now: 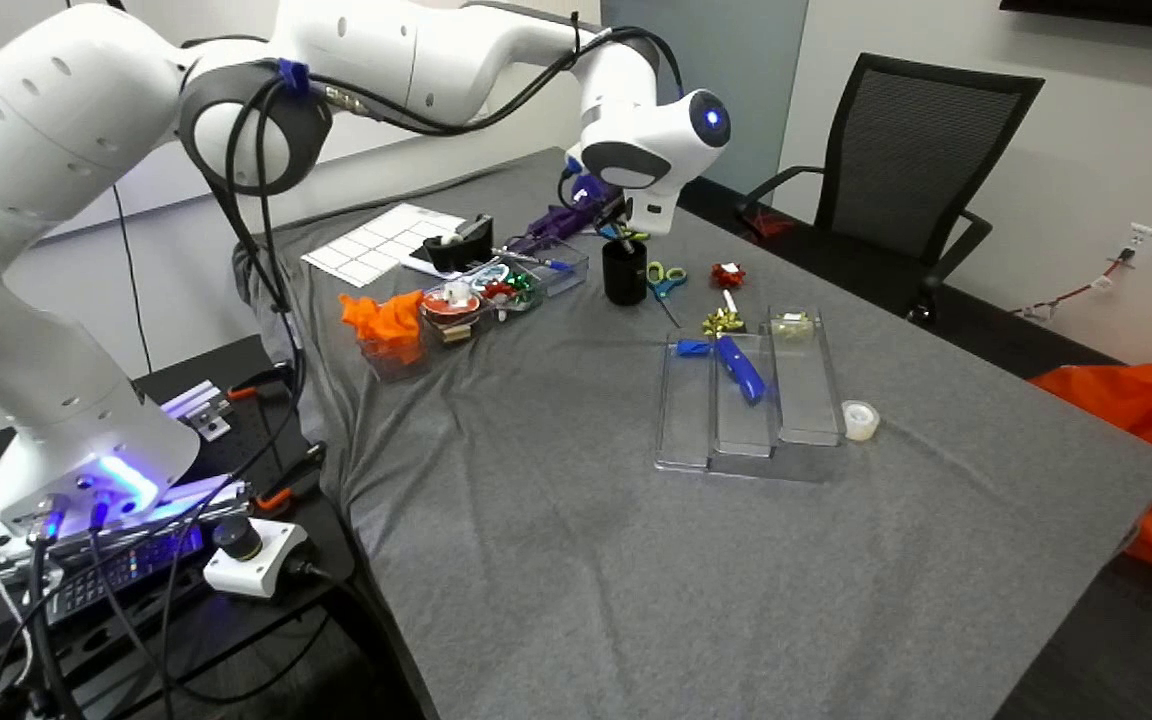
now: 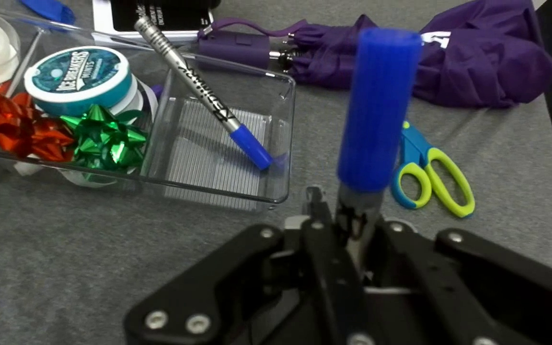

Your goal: Move the markers from the clear box to the black cup then move the cup to the right

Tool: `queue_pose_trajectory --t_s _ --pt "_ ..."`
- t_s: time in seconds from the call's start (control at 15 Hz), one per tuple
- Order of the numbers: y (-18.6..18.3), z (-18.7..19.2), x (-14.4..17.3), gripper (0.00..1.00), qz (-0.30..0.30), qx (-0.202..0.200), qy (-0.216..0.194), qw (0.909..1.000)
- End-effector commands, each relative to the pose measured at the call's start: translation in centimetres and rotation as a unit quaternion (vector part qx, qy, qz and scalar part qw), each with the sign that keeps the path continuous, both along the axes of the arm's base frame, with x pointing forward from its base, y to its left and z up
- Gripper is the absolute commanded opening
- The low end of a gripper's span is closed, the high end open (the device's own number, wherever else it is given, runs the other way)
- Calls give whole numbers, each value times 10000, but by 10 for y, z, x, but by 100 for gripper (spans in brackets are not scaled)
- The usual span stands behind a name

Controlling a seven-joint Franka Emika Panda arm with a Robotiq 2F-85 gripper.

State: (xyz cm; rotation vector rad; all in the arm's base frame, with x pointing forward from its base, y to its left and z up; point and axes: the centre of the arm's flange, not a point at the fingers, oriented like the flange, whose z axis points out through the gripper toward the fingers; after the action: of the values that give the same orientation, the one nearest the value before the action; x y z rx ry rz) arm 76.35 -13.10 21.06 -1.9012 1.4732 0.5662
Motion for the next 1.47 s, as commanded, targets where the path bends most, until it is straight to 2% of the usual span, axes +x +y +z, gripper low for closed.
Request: queue_pose_trajectory --t_s 0.0,0.27,0.33,0.4,0.53,0.8,1.0,1.13,1.4 --pt "-6 -12 29 4 -84 257 -51 9996" --pt "-7 -32 32 4 -141 201 57 9997" --pt "-7 -36 31 20 -166 202 102 9996" --pt "-7 -39 31 43 -194 203 129 9995" --pt "-6 -43 30 46 -227 224 177 9993" --pt "-6 -41 28 73 -240 261 161 9992" --pt "-4 -27 18 95 -161 174 -1 9997" --pt "-1 -10 10 100 -103 91 -125 9998" --pt "9 22 -2 100 238 -97 -307 9992"
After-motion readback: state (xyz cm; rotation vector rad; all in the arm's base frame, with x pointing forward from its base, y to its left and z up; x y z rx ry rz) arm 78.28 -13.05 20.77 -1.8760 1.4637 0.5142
